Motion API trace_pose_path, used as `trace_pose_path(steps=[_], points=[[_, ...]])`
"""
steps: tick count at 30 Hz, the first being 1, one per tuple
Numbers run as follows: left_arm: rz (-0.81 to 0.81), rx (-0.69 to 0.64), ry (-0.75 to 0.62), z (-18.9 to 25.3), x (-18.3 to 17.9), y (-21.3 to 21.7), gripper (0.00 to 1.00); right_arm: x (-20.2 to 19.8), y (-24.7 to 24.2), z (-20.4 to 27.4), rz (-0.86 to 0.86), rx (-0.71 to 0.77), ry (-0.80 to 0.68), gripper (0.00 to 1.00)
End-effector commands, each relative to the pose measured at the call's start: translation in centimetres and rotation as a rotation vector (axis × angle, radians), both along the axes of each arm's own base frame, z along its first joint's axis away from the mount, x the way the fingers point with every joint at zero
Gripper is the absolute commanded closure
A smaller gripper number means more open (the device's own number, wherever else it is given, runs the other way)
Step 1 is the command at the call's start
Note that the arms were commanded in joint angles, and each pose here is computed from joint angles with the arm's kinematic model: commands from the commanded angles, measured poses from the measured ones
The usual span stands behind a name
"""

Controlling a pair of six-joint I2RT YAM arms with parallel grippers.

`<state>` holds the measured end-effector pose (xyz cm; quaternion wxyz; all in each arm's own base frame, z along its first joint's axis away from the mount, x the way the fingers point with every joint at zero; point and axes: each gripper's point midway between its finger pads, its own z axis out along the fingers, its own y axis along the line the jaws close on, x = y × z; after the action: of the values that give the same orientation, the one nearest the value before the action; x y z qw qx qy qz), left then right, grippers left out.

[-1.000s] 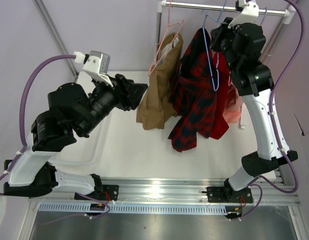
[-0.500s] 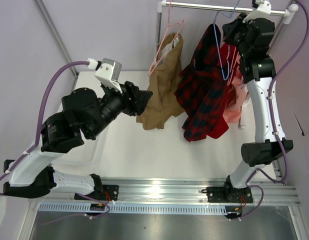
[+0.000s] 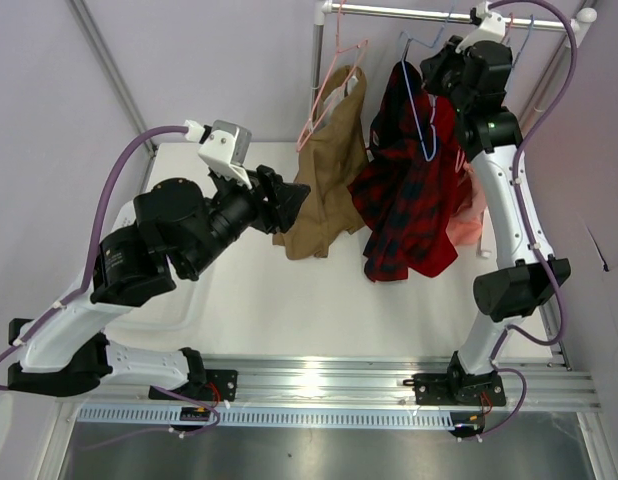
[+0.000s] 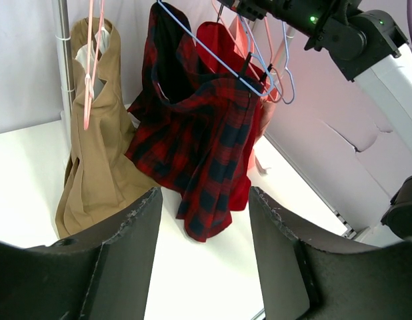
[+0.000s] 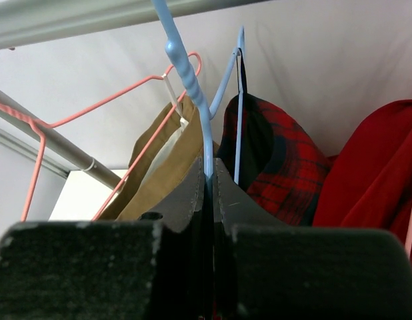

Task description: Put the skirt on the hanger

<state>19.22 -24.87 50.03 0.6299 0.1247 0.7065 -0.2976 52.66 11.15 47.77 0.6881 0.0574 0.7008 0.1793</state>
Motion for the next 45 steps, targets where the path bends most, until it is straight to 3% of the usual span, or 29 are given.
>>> trace_pose_path(steps=[1, 17, 19, 25, 31, 36, 38, 45], points=[[-0.007, -0.023, -0.029, 1.1, -0.2, 0.6, 0.40, 0.8, -0.6, 2.0, -0.047, 0.027, -0.082, 1.00], [-0.017, -0.006, -0.006, -0.1, -0.2, 0.1, 0.38, 1.6, -0.8, -3.4, -0.062, 0.013, 0.058, 1.00], [-0.023, -0.007, -0.007, 0.0, -0.3, -0.1, 0.37, 1.5, -1.0, -3.9, -0.066, 0.013, 0.073, 0.94], [-0.025, -0.004, -0.001, -0.3, -0.3, -0.3, 0.35, 0.5, -1.9, -4.9, -0.057, 0.066, 0.109, 0.56], [-0.031, 0.008, -0.001, -0.4, -0.4, -0.1, 0.34, -1.7, -2.1, -3.3, -0.035, 0.110, 0.089, 0.28], [-0.016, 0.017, -0.010, -0.1, -0.3, 0.5, 0.33, -5.0, -1.4, -1.0, 0.028, 0.155, 0.063, 0.16], [-0.013, 0.022, -0.012, 0.0, -0.3, 0.6, 0.33, -6.2, -1.3, -0.7, 0.042, 0.166, 0.069, 0.01], [0.023, 0.042, -0.008, -0.5, 0.0, 1.3, 0.31, -12.5, -1.6, 0.5, 0.079, 0.179, 0.066, 0.01]])
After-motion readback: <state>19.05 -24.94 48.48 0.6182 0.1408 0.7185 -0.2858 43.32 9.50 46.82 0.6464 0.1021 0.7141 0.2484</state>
